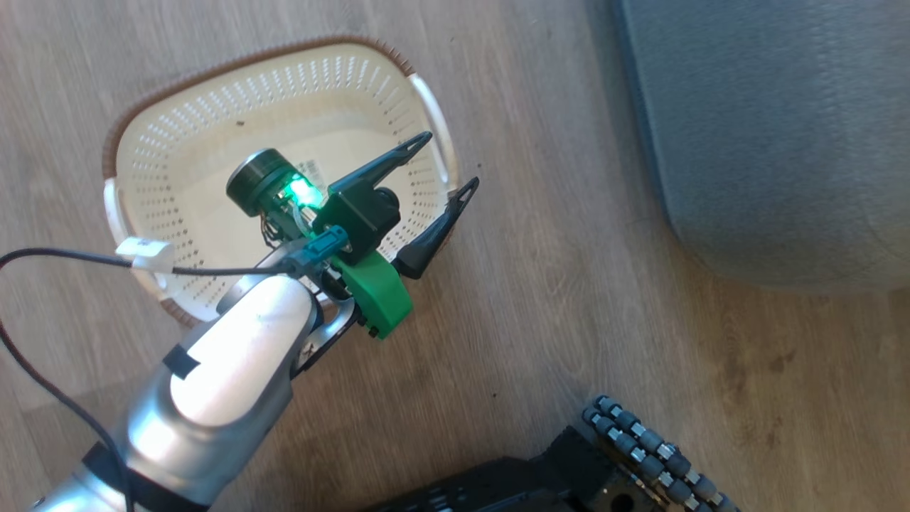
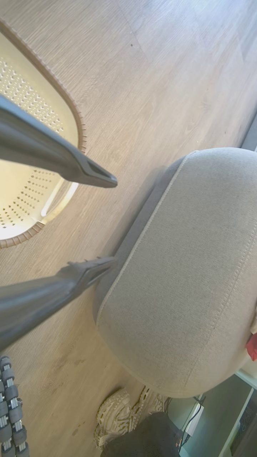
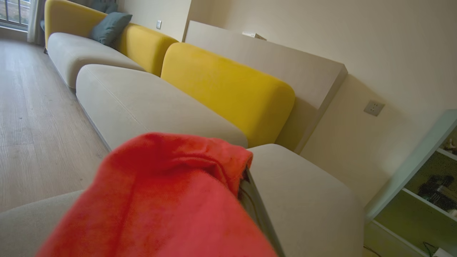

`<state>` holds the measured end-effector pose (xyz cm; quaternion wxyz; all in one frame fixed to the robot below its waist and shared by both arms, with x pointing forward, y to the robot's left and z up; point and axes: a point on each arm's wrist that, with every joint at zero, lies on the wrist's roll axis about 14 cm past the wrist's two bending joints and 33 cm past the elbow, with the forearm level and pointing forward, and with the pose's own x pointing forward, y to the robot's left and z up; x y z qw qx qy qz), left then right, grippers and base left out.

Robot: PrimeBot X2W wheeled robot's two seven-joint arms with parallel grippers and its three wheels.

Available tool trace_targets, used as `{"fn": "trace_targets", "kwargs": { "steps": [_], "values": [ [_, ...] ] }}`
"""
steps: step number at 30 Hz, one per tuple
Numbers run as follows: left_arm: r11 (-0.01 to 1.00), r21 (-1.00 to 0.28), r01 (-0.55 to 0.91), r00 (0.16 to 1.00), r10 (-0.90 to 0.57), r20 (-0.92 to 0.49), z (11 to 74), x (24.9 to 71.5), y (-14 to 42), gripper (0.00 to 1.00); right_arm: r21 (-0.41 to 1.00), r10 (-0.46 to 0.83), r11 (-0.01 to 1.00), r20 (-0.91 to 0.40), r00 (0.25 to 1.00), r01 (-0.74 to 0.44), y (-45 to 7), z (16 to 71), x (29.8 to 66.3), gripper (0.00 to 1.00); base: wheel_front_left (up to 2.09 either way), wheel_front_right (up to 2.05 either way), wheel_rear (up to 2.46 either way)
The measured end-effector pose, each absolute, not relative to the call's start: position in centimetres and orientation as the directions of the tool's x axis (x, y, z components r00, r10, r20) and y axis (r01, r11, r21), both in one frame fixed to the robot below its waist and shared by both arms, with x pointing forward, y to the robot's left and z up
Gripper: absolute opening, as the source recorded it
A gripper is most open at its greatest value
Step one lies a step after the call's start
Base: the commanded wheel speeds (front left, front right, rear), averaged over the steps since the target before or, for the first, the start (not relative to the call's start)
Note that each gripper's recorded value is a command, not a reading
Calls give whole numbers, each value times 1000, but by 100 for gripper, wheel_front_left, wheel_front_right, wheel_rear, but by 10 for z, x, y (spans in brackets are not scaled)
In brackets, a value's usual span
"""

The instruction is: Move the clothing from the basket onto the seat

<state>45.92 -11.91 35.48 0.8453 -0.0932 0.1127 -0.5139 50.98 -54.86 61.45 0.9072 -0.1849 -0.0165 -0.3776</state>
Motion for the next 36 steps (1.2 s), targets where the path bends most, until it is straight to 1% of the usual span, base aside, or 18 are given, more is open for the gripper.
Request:
{"fn": "trace_targets", "kwargs": {
  "steps": [3,7,8,10,11,12,20,24,29,33,36],
  "values": [
    [469,-288,835,455,-883,-118,341,460,-112,100,-293,-712,646,100,695,705,-549,574,513,0,0,0,0],
    [482,-296,825,460,-876,-144,327,461,-104,100,-266,-714,683,-47,699,680,-531,503,519,0,0,0,0],
    [483,-297,824,460,-875,-147,325,461,-104,100,-268,-715,686,-79,694,676,-529,489,514,8,0,0,0],
    [484,-295,824,461,-875,-147,326,461,-104,100,-258,-725,683,-133,675,683,-530,469,501,48,0,0,0],
    [485,-294,824,463,-874,-146,327,462,-104,100,-258,-729,680,-146,668,686,-531,464,495,88,0,0,0],
    [485,-291,824,464,-874,-144,328,462,-105,100,-265,-730,681,-162,664,683,-531,459,490,100,0,0,0],
    [487,-267,832,472,-873,-122,344,467,-108,100,-331,-703,708,-236,671,624,-529,447,463,100,0,0,0],
    [493,-263,830,485,-869,-100,357,468,-109,100,-349,-689,717,-222,690,603,-527,454,451,100,0,0,0],
    [512,-250,822,508,-857,-86,373,467,-108,100,-333,-653,748,-214,726,575,-514,454,428,100,0,0,0],
    [549,-241,800,546,-833,-88,385,465,-101,100,-314,-611,784,-239,755,535,-497,443,403,100,0,0,0],
    [587,-232,776,581,-808,-98,393,466,-90,100,-270,-575,812,-216,789,518,-482,447,396,100,0,0,0]
  ]
}}
